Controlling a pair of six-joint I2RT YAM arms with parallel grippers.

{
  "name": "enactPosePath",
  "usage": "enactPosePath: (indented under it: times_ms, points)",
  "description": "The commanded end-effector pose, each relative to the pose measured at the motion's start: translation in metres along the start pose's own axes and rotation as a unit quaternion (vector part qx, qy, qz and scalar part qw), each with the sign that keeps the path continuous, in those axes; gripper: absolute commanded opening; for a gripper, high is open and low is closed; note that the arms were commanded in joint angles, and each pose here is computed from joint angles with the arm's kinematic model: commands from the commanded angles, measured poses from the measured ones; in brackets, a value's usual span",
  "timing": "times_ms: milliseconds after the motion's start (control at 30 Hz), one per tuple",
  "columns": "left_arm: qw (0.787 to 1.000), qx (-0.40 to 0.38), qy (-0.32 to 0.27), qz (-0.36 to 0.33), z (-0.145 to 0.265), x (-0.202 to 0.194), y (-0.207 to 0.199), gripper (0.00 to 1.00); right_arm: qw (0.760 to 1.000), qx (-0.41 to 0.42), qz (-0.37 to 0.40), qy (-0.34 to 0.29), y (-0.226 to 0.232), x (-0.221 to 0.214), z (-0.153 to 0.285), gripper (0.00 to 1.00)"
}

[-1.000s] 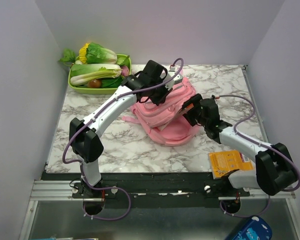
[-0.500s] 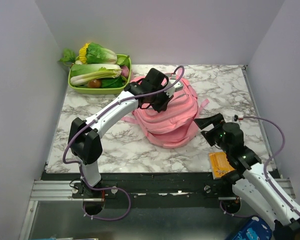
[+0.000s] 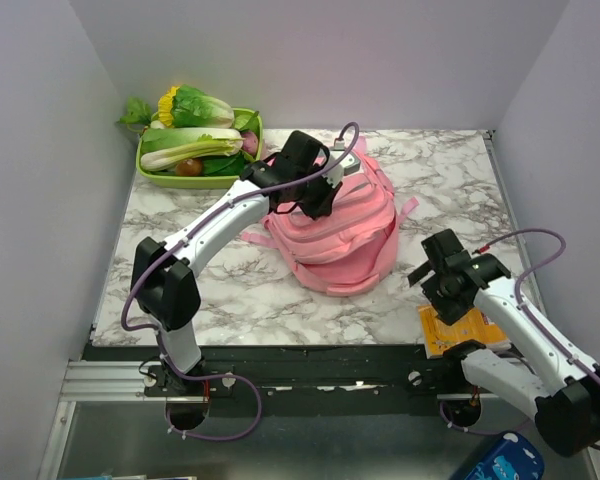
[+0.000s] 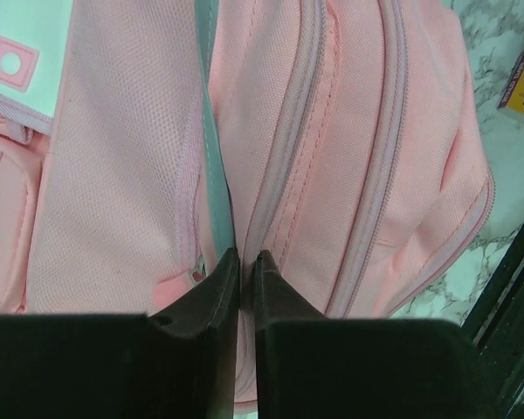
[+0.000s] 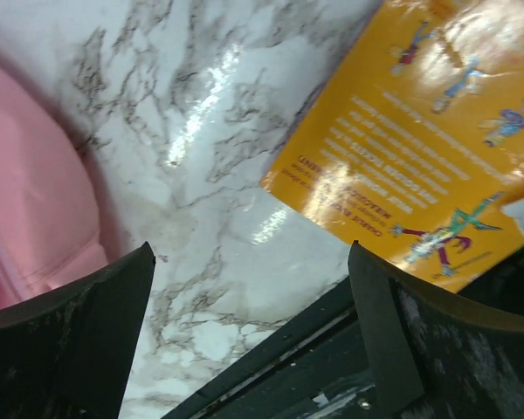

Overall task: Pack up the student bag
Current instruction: Place the book in the student bag, then move the book to the center of the board.

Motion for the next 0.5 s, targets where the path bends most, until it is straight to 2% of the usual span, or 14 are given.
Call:
enactPosePath:
  times_ms: [0, 100, 200, 333, 467]
  points:
    - [0.996, -0.006, -0.083, -0.017, 0.028, 0.04, -0.005, 0.19, 0.994, -0.098, 0.033, -0.043, -0.021, 0.017, 0.011, 1.0]
    - [0.996, -0.009, -0.09, -0.008, 0.031, 0.041, -0.002, 0.26, 0.993, -0.093, 0.069, -0.038, -0.017, 0.017, 0.008, 0.97]
    - [0.996, -0.013, -0.094, 0.004, 0.032, 0.041, 0.001, 0.31, 0.989, -0.068, 0.129, -0.017, -0.01, 0.011, 0.003, 0.88]
    - [0.995, -0.016, -0.094, 0.007, 0.031, 0.04, 0.001, 0.39, 0.98, -0.082, 0.18, 0.019, -0.018, 0.0, -0.006, 0.78]
    - [0.995, -0.015, -0.099, 0.009, 0.035, 0.041, 0.001, 0.48, 0.969, -0.099, 0.218, 0.058, -0.025, -0.014, -0.011, 0.77]
Point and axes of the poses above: each gripper's point midway between its finger pads, its own z axis back along the fingers, its own y axis along the line the jaws close on, x = y × z, the point moved 4 cm from there along z, back along the fingers, and after that the axes turned 7 degrees about -z, right-handed, at the moved point
